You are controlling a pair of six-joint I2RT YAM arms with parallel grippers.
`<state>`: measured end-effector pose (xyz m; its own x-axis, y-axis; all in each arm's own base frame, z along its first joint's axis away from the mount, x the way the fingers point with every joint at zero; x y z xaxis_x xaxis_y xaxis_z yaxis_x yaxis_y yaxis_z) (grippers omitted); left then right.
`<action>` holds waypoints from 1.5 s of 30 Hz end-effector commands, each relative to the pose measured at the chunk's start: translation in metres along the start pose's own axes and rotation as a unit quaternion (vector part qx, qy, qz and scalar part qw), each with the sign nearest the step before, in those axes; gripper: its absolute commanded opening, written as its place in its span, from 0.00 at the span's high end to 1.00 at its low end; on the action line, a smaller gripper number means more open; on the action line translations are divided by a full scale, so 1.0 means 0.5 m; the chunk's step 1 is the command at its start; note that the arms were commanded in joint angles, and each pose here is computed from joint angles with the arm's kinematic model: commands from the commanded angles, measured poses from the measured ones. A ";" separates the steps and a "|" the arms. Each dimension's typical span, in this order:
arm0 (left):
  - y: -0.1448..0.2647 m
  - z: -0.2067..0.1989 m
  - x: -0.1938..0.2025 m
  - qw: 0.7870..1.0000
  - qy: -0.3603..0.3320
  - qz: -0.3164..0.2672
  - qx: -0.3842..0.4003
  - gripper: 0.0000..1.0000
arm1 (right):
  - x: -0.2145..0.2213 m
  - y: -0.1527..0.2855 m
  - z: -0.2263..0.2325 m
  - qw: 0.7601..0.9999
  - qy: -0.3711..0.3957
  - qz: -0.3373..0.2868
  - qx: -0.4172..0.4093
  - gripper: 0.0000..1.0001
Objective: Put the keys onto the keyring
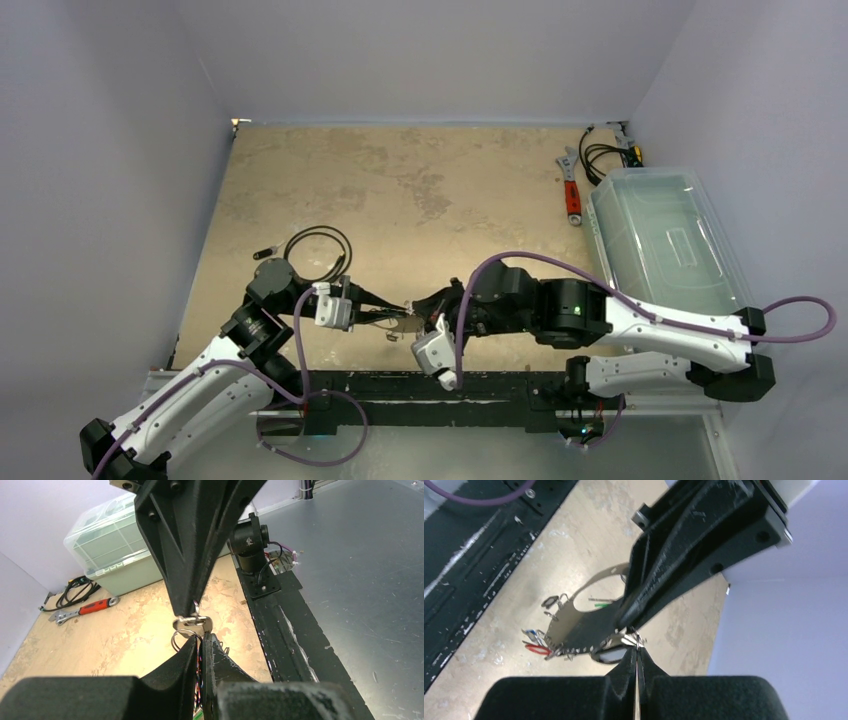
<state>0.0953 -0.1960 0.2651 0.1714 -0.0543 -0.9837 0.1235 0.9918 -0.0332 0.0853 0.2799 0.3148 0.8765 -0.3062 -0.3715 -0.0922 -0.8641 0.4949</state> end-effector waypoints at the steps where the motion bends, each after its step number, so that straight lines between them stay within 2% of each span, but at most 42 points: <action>1: -0.001 0.004 -0.024 1.000 -0.025 -0.017 -0.001 1.00 | 0.006 0.042 -0.022 0.996 -0.022 0.012 0.085 1.00; 6: -0.003 0.000 -0.025 1.000 -0.021 -0.020 0.009 1.00 | 0.017 0.054 -0.038 0.994 -0.004 0.041 0.104 1.00; 20: -0.007 -0.004 -0.023 1.000 -0.013 -0.020 0.018 1.00 | 0.028 0.026 -0.048 0.993 0.057 0.080 0.060 1.00; 35: -0.007 -0.003 -0.022 1.000 -0.011 -0.018 0.015 1.00 | 0.002 0.009 -0.039 0.996 0.075 0.033 0.024 1.00; 45: -0.007 -0.002 -0.020 1.000 -0.010 -0.017 0.013 1.00 | -0.012 -0.004 -0.011 0.997 0.078 0.025 0.004 1.00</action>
<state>0.0936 -0.1980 0.2623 0.1415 -0.0453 -0.9889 0.1409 0.9897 -0.0251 0.0904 0.2834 0.3137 0.9285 -0.3134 -0.1994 -0.1734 -0.8405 0.5133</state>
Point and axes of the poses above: each gripper's point midway between its finger pads, its own y axis back along the fingers, its own z axis along the line the jaws close on, x = y × z, the point moved 6 cm from there along y, back along the fingers, and after that the axes turned 8 degrees about y, right-handed, at the moved point
